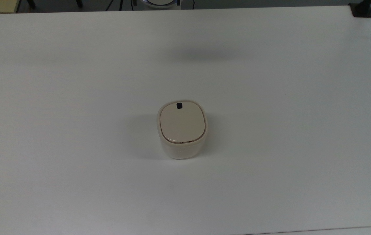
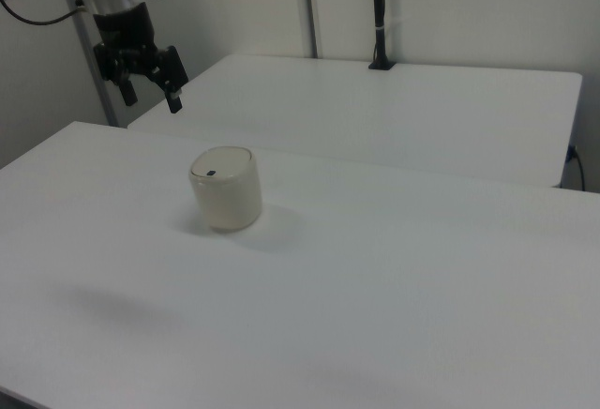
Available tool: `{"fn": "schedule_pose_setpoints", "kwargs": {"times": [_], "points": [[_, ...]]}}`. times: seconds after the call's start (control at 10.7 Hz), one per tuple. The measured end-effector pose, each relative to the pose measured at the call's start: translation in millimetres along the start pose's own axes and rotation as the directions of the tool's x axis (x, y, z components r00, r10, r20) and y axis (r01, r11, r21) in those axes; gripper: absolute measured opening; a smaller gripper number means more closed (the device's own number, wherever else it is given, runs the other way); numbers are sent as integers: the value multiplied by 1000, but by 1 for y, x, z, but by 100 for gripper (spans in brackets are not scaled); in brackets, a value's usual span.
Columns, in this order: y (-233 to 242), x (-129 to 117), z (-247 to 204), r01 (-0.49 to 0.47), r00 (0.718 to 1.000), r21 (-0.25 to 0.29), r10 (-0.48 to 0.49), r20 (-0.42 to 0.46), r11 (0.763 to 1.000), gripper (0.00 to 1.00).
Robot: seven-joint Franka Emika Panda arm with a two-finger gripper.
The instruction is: Open the trash bin
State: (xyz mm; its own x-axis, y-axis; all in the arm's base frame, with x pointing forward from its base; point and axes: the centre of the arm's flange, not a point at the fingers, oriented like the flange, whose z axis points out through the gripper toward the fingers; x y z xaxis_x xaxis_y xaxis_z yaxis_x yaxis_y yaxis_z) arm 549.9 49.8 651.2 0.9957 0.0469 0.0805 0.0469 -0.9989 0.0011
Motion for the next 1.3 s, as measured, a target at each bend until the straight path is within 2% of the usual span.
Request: {"fn": "schedule_pose_setpoints", "kwargs": {"times": [1.3], "points": [[0,-1,4,0,1000,0,0,13,1000,100]]}}
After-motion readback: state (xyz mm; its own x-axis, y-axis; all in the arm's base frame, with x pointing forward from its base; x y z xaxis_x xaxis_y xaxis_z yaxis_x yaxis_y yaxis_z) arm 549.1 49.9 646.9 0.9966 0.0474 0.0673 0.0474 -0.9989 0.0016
